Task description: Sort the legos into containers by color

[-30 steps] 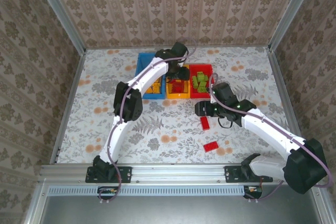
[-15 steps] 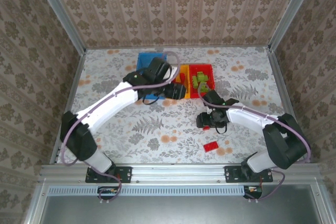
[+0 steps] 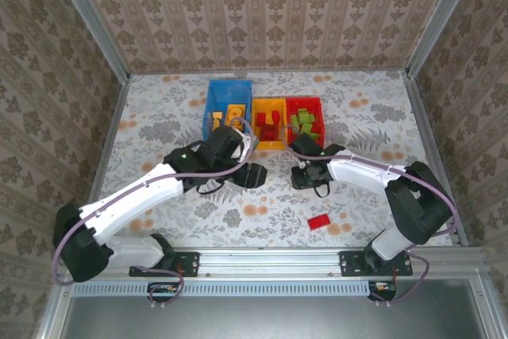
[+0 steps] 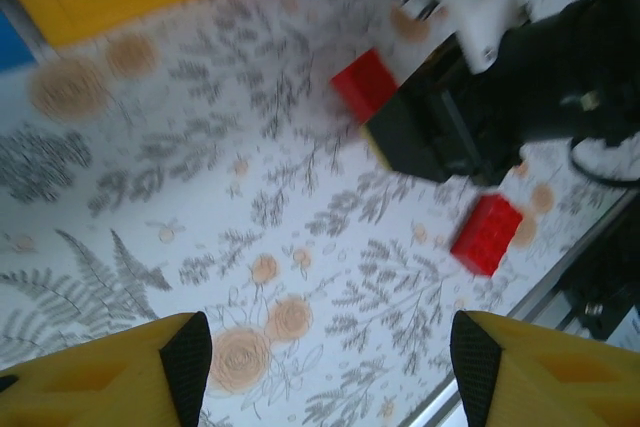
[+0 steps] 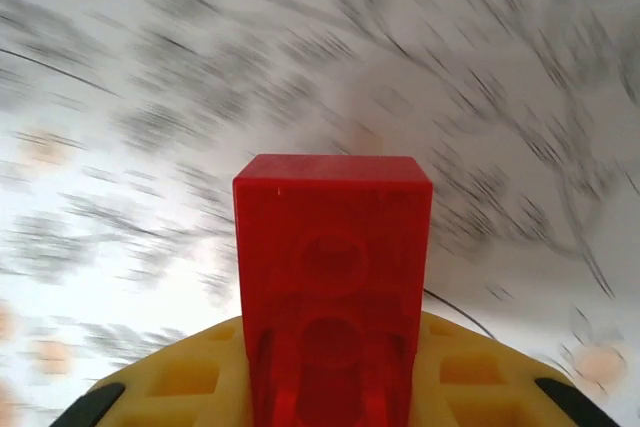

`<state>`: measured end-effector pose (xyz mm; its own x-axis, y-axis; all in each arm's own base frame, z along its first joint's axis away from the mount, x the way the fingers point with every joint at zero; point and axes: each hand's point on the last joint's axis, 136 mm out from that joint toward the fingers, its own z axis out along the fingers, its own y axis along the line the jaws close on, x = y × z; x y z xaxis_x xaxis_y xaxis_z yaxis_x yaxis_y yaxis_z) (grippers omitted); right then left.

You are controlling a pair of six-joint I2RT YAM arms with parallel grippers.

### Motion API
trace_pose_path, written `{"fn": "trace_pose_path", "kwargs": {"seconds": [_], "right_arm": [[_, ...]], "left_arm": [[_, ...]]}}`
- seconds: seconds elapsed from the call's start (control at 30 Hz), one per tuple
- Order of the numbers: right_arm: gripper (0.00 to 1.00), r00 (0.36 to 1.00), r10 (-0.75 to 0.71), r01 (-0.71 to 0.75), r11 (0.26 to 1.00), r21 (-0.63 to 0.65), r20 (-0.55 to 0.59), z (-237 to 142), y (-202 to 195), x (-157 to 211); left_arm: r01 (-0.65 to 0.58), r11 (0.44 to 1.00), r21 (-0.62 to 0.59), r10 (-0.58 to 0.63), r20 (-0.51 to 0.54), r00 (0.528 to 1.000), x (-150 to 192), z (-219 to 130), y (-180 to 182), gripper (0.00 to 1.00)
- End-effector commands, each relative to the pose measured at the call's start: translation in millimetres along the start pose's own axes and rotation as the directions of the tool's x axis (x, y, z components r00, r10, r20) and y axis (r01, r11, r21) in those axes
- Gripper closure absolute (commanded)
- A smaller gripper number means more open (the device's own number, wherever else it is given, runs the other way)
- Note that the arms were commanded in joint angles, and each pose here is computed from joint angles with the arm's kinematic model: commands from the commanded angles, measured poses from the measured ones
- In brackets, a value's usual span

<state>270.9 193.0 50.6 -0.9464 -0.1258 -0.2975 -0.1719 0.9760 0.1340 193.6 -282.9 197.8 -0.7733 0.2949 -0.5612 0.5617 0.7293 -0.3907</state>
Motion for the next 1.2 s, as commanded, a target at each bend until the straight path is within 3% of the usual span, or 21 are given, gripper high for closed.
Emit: {"fn": "trace_pose_path", "kwargs": {"seconds": [0.0,0.2,0.37,0.6,0.67,0.8,0.93,1.17], "right_arm": [[0.75,0.99,-0.06,0.065,0.997,-0.041,0.127,-24.9,36.0,-54.9],[0.74,0.983,-0.041,0.048,0.998,-0.034,0.178,-22.5,64.8,-133.1],[0.73,0.984,0.051,-0.056,0.998,0.027,0.17,3.3,51.7,-187.6],[0.71,0.985,0.095,-0.107,0.991,0.08,0.146,30.0,36.0,-220.7],[0.67,0.986,0.103,-0.115,0.989,0.089,0.132,38.4,32.1,-222.7],[0.48,0.986,0.099,-0.109,0.992,0.067,0.133,45.9,32.6,-230.3],[0.39,0.983,0.072,-0.079,0.996,0.036,0.168,29.6,41.2,-242.2],[0.4,0.955,0.053,-0.053,0.999,-0.009,0.291,-41.2,52.6,-255.6]], "left_arm": [[0.021,0.996,-0.082,-0.007,0.171,0.985,-35.0,-25.0,7.0,0.32],[0.01,0.988,-0.155,0.024,0.217,0.976,-72.3,-24.0,10.4,0.32],[0.002,0.986,-0.165,0.039,0.246,0.968,-99.6,-20.1,5.8,0.31],[-0.005,0.987,-0.159,0.044,0.241,0.97,-99.6,-19.2,6.3,0.31],[-0.013,0.987,-0.159,0.049,0.227,0.973,-96.0,-16.9,6.8,0.31],[-0.022,0.99,-0.142,0.049,0.19,0.981,-86.8,-7.7,6.4,0.31],[-0.039,0.991,-0.125,0.055,0.13,0.99,-74.9,4.2,5.5,0.31],[-0.147,0.987,-0.065,0.149,0.024,0.989,-51.1,22.7,-4.8,0.3]]}}
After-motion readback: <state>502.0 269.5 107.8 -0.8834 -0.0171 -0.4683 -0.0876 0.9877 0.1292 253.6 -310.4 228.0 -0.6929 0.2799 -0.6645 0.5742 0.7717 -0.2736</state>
